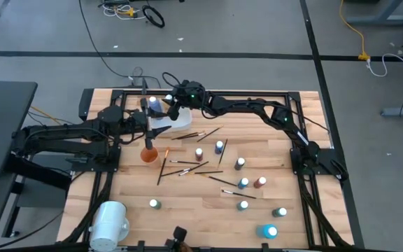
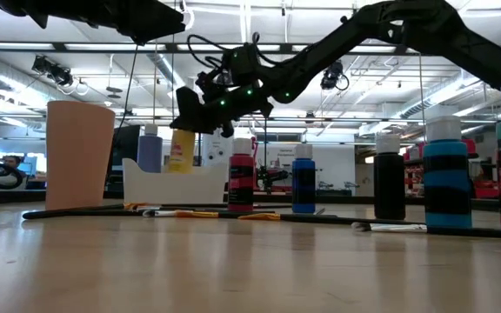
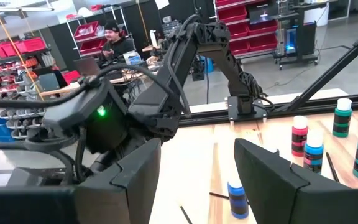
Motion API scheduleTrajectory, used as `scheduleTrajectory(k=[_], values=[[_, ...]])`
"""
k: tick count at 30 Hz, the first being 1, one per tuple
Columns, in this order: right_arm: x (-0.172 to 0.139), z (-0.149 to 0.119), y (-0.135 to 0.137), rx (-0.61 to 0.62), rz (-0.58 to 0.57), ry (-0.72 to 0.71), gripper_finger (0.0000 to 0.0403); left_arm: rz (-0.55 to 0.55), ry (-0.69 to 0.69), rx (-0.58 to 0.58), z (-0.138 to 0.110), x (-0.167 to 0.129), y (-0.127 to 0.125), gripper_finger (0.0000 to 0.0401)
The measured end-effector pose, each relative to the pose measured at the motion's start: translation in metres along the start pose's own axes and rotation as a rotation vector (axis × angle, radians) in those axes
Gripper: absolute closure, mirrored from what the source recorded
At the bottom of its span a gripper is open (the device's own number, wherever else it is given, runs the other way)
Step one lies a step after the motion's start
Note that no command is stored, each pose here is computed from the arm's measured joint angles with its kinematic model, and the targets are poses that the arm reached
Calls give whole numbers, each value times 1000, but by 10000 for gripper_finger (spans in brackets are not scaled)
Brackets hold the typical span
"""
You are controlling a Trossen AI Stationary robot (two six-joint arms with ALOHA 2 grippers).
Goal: Pick & Place Paint Supplies
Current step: Put the yellow paint bottle into the white bin
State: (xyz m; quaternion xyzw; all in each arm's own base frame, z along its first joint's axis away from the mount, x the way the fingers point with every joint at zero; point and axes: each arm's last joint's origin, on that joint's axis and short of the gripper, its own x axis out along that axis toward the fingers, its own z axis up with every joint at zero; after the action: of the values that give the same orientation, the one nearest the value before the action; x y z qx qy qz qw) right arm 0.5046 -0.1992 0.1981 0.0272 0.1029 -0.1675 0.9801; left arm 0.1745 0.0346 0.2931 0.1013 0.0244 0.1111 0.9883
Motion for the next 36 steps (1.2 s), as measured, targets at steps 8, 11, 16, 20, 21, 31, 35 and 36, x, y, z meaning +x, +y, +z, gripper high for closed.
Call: scheduleTrajectory(k=[8,11,16,20,21,31,35,36], values=[[3,-5,-7,28,-11,-6,263,0,-1,1,0,0,0,186],[3,-4,-7,65,-9,-17,245,0,-1,1,0,0,0,186],[2,0,-6,79,-6,-49,213,17,5,2,0,0,0,186],[0,4,-3,79,-2,-43,192,77,24,18,-1,0,2,186],[-3,9,-2,78,0,-49,189,100,33,30,-2,0,3,186],[-64,82,26,-67,47,107,190,364,197,63,-13,-2,9,186],[-108,113,37,-83,66,216,200,419,222,-1,-18,2,11,186],[-118,118,39,-86,62,245,204,420,232,-1,-19,4,11,186]])
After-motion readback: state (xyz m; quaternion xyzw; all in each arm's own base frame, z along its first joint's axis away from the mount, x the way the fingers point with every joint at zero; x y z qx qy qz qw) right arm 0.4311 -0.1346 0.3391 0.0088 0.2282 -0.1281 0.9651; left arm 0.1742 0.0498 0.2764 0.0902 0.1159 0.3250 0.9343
